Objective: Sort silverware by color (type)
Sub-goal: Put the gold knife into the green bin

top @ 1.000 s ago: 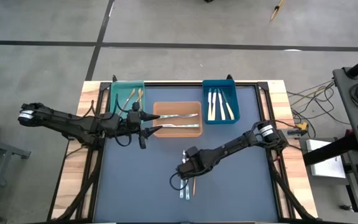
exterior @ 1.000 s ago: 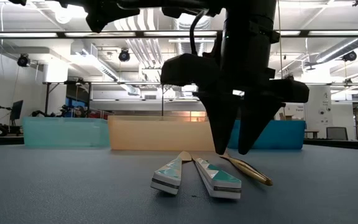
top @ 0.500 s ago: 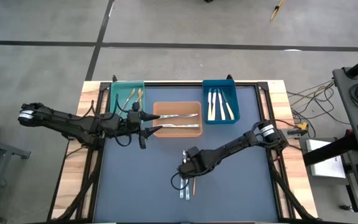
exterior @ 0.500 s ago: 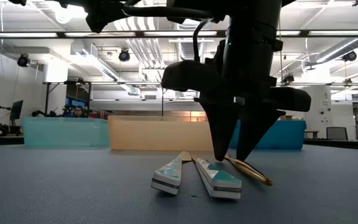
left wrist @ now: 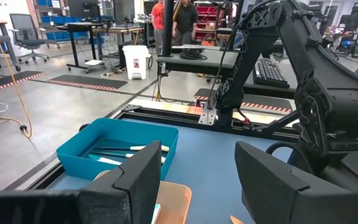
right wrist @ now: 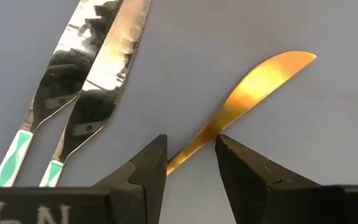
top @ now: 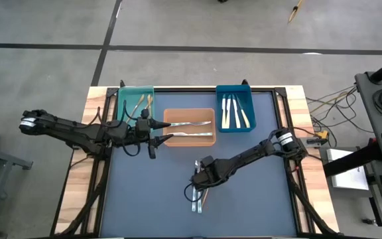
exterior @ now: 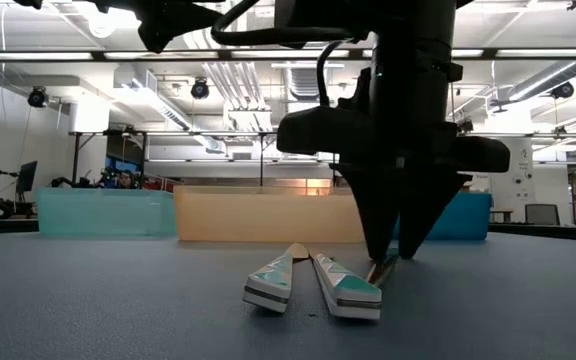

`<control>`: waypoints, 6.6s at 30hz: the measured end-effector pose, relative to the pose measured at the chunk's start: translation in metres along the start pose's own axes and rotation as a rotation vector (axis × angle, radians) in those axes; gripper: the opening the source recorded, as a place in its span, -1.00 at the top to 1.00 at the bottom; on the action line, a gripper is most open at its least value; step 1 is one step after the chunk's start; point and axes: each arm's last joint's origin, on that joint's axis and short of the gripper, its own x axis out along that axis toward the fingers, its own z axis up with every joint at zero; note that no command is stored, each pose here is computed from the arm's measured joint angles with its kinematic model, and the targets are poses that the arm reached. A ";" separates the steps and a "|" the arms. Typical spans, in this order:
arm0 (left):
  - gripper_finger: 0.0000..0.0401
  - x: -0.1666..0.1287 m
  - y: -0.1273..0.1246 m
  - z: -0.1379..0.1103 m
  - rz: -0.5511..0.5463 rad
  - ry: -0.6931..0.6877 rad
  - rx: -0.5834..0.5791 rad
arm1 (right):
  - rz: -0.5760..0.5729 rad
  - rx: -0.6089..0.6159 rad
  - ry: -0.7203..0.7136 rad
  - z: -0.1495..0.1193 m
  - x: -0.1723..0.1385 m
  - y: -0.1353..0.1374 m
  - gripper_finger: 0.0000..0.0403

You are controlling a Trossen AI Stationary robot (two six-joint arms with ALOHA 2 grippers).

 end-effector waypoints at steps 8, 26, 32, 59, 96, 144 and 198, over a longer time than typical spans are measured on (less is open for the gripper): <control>0.07 0.000 0.000 0.000 0.000 0.000 0.000 | -0.004 0.020 0.004 0.000 0.000 -0.001 0.67; 0.07 0.000 0.000 0.000 0.000 0.000 0.000 | 0.012 -0.038 -0.019 0.001 -0.007 -0.002 0.95; 0.07 0.000 0.000 0.000 0.000 0.001 0.000 | 0.054 -0.110 -0.059 0.002 -0.029 -0.006 0.97; 0.07 -0.003 -0.010 -0.010 -0.391 0.073 0.210 | 0.363 -0.431 -0.539 0.006 -0.075 -0.043 0.96; 0.07 0.090 -0.020 -0.117 -0.317 0.036 0.174 | 0.500 -0.493 -0.687 0.002 -0.049 -0.063 0.96; 1.00 0.099 -0.026 -0.063 -0.302 0.045 0.181 | 0.431 -0.663 -0.797 0.013 -0.065 -0.064 0.33; 1.00 0.066 -0.033 -0.114 -0.098 0.569 0.339 | 0.370 -0.470 -0.736 0.040 0.005 -0.062 0.91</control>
